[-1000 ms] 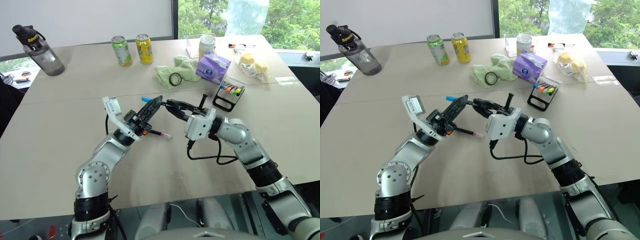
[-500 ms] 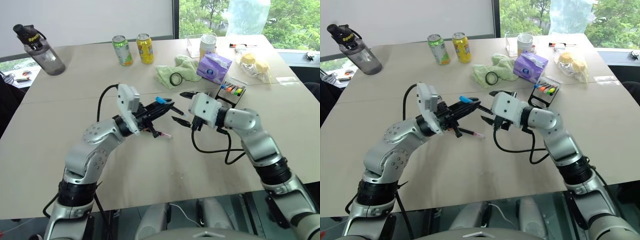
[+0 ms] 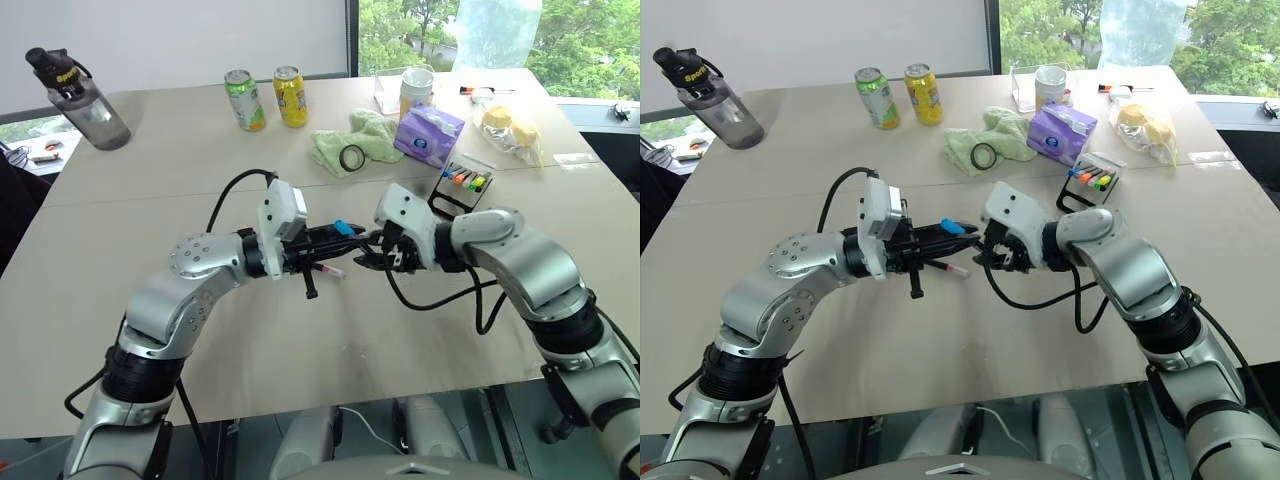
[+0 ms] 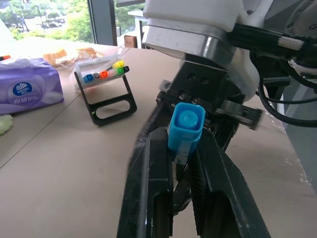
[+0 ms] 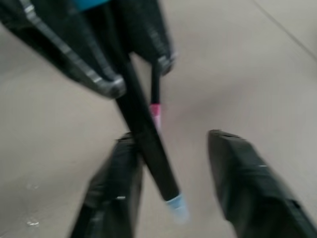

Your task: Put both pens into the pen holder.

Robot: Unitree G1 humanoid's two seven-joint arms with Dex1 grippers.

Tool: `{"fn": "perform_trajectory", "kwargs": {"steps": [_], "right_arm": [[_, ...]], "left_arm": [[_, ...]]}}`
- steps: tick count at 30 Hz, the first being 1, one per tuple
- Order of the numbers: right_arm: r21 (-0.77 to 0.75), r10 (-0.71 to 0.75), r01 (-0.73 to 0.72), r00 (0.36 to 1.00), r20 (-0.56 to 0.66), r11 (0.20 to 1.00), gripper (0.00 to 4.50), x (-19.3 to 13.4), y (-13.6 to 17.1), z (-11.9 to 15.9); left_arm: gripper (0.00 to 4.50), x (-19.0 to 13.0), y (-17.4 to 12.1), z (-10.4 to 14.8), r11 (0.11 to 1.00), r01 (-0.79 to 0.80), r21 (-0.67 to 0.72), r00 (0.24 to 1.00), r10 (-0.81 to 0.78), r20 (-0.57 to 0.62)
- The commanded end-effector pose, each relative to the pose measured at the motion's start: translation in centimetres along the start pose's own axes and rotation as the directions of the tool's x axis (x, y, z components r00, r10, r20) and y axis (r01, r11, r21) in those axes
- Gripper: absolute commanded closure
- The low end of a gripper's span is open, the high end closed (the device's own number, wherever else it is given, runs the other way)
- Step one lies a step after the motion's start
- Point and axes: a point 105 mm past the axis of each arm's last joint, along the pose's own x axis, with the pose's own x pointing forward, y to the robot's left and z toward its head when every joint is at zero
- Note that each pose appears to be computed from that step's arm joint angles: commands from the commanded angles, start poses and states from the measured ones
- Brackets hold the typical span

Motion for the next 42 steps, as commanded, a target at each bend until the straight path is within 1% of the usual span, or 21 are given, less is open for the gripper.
{"fn": "perform_trajectory", "kwargs": {"steps": [1,2,6,8,9,11,12,13,15,18,21,23,25,26,27,29,30,32,33,36,42], "right_arm": [[-0.043,-0.049,0.05,0.999,0.017,0.998,4.27,-1.2,-0.5,1.3],[-0.047,-0.044,0.045,0.999,0.015,0.998,4.4,-1.3,-0.3,1.3],[-0.069,-0.057,0.059,0.998,0.023,0.996,4.4,-1.4,-0.3,1.6],[-0.094,-0.077,0.081,0.996,0.043,0.992,4.4,-1.3,-0.5,1.9],[-0.092,-0.083,0.088,0.995,0.048,0.992,4.4,-1.3,-0.6,2.0],[-0.089,-0.102,0.107,0.993,0.059,0.99,4.4,-1.2,-0.8,2.1],[-0.085,-0.116,0.122,0.991,0.067,0.989,4.4,-1.2,-1.0,2.2],[-0.081,-0.136,0.143,0.988,0.079,0.986,4.4,-1.3,-1.4,2.2],[-0.096,-0.169,0.184,0.974,0.15,0.978,4.4,-1.9,-2.1,2.6],[-0.111,-0.213,0.247,0.944,0.253,0.963,4.4,-3.2,-3.2,3.2],[-0.188,-0.313,0.386,0.892,0.325,0.903,4.4,-5.1,-5.3,2.9],[-0.292,-0.363,0.475,0.858,0.364,0.831,4.4,-6.1,-6.4,2.8],[-0.287,-0.414,0.575,0.783,0.464,0.766,4.4,-7.4,-7.6,3.6],[-0.3,-0.435,0.622,0.748,0.501,0.723,4.4,-8.1,-8.2,3.9],[-0.362,-0.442,0.661,0.727,0.526,0.657,4.4,-8.6,-8.5,4.0],[-0.498,-0.452,0.683,0.728,0.515,0.534,4.4,-9.0,-9.1,2.7],[-0.536,-0.457,0.684,0.73,0.508,0.496,4.4,-9.1,-9.4,2.1],[-0.508,-0.487,0.72,0.694,0.531,0.472,4.4,-9.8,-10.3,1.5],[-0.497,-0.498,0.724,0.689,0.526,0.478,4.4,-9.9,-10.7,0.9],[-0.521,-0.499,0.704,0.709,0.498,0.482,4.4,-9.4,-11.2,-0.9],[-0.539,-0.485,0.694,0.719,0.497,0.477,4.4,-8.6,-12.1,-1.7]], "left_arm": [[4.5,-0.3,-0.9,0.6,0.998,0.042,0.038,0.999,-0.042,-0.004],[4.5,-0.3,-0.9,0.7,0.998,0.043,0.038,0.999,-0.043,-0.006],[4.5,-0.1,-0.6,1.1,1.0,0.02,0.012,1.0,-0.02,0.006],[3.52,-0.1,-0.6,1.4,0.999,0.016,-0.027,1.0,-0.016,0.024],[3.28,-0.1,-0.7,1.6,0.999,0.017,-0.038,0.999,-0.015,0.032],[2.28,-0.4,0.0,2.5,0.998,-0.036,-0.048,0.995,0.041,0.089],[1.81,-0.7,0.1,3.0,0.996,-0.049,-0.076,0.992,0.057,0.115],[1.26,-1.2,0.2,3.1,0.993,-0.053,-0.103,0.99,0.066,0.122],[0.49,-2.3,0.4,2.7,0.988,-0.076,-0.136,0.991,0.09,0.096],[0.49,-4.0,1.1,2.3,0.982,-0.127,-0.139,0.99,0.135,0.048],[0.49,-5.4,2.0,2.9,0.973,-0.185,-0.135,0.979,0.194,0.058],[0.49,-5.8,2.2,3.4,0.971,-0.194,-0.14,0.975,0.207,0.08],[0.49,-5.8,2.2,3.6,0.971,-0.191,-0.144,0.974,0.205,0.092],[0.49,-5.7,2.1,3.6,0.971,-0.188,-0.145,0.975,0.203,0.093],[0.49,-5.5,2.0,3.5,0.972,-0.184,-0.145,0.976,0.199,0.093],[0.49,-5.2,1.7,3.4,0.974,-0.176,-0.145,0.977,0.191,0.094],[0.49,-5.1,1.6,3.3,0.974,-0.174,-0.147,0.977,0.189,0.094],[0.49,-5.1,1.5,3.2,0.974,-0.173,-0.149,0.978,0.188,0.089],[0.49,-5.1,1.5,3.0,0.973,-0.176,-0.149,0.978,0.19,0.084],[0.49,-5.6,2.4,3.1,0.966,-0.226,-0.124,0.97,0.236,0.067],[0.49,-6.6,2.9,3.4,0.963,-0.262,-0.064,0.964,0.264,0.02]]}}
